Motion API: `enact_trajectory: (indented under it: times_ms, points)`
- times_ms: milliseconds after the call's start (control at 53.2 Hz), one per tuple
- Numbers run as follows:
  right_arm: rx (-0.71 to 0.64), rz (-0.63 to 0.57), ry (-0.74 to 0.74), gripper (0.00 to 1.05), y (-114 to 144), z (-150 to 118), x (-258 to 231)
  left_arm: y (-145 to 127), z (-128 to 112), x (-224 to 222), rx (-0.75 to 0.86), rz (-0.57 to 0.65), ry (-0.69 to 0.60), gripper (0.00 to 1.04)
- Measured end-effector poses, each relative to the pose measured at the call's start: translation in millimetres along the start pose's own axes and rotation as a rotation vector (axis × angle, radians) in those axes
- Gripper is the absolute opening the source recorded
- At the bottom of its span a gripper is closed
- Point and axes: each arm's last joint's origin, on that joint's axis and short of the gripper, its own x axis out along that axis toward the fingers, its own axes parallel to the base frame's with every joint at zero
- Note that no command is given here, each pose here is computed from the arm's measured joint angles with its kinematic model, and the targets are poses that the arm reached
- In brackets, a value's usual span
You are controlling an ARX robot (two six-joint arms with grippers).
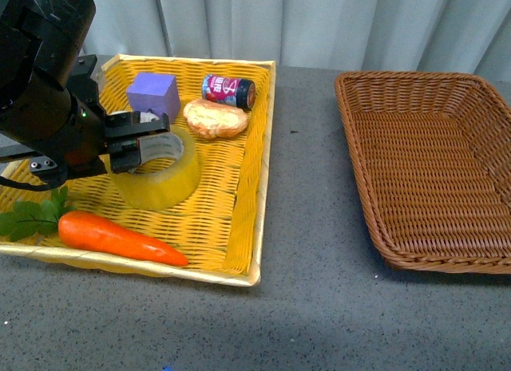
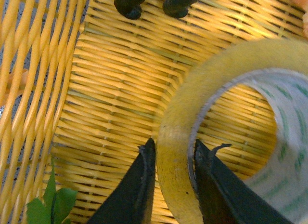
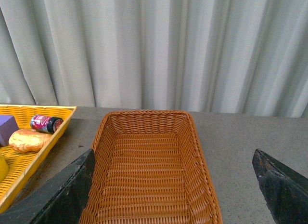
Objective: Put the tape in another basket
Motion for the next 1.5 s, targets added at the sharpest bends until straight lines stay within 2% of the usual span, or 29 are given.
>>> enact_trajectory:
  times_ms: [56,413,639,789,1071,1296,1503]
  points:
    - [0.0,0.0,0.0,0.96,0,0,0,-1,0,0,0.0,0.003,0.007,0.17]
    - [0.0,0.0,0.0,0.96,0,0,0,-13,3,-15,0.009,-0.048,0.017,0.16]
    - [0.0,0.0,0.0,0.96,0,0,0,-45,20,-58,0.056,-0.154,-0.085,0.16]
    - [0.0,0.0,0.0,0.96,0,0,0,-80,30,-80,0.114,-0.236,-0.15,0.16]
    - [0.0,0.0,0.0,0.96,0,0,0,-132,27,-100,0.219,-0.323,-0.177,0.16]
    - [0.0,0.0,0.0,0.96,0,0,0,-154,16,-100,0.269,-0.355,-0.161,0.16]
    - [0.0,0.0,0.0,0.96,0,0,0,-157,18,-101,0.275,-0.347,-0.176,0.16]
